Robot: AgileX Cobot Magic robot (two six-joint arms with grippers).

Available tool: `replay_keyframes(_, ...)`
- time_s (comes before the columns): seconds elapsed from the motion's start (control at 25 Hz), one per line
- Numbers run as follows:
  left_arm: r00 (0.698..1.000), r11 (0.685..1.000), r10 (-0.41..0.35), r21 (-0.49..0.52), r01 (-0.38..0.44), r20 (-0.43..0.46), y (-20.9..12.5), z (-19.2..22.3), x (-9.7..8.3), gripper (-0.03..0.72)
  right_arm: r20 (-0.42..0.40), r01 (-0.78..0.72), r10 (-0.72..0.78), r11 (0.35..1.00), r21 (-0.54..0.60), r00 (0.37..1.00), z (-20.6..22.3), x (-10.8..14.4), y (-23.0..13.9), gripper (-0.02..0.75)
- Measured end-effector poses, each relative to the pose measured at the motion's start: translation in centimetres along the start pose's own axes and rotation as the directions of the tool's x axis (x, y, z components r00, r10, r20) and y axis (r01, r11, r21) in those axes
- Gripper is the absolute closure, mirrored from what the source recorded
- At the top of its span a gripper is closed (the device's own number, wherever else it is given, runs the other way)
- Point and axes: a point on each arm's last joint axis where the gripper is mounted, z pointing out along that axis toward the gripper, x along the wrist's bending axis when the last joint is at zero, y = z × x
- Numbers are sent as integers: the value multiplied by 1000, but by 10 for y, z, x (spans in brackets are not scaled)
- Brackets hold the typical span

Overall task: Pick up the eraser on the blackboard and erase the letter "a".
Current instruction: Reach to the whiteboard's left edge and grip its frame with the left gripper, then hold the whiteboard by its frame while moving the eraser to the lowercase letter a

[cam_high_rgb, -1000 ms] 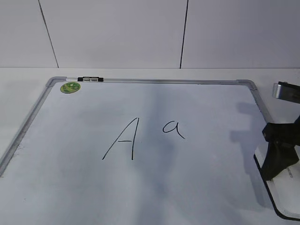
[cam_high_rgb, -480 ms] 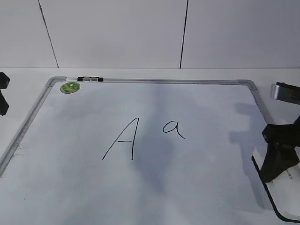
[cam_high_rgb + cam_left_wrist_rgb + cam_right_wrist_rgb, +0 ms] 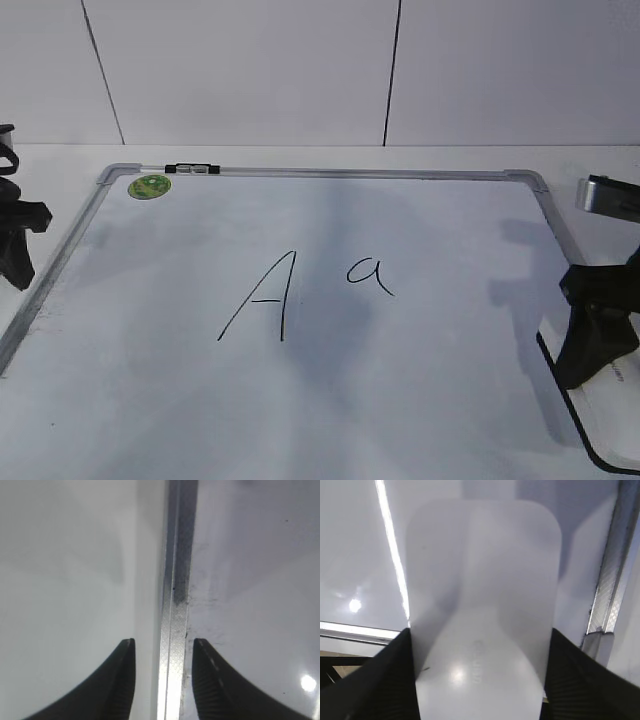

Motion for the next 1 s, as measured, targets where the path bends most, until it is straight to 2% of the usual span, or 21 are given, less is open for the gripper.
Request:
replay_keyframes(0.44,1000,998,0,68,1,-14,2,24,3,400,0,2,-2,1000,0,1000,0,0,0,179)
replay_keyframes(1.0,1000,998,5,59,-4,-20,4,27,4,400,0,4,-4,1000,0,1000,0,0,0,180)
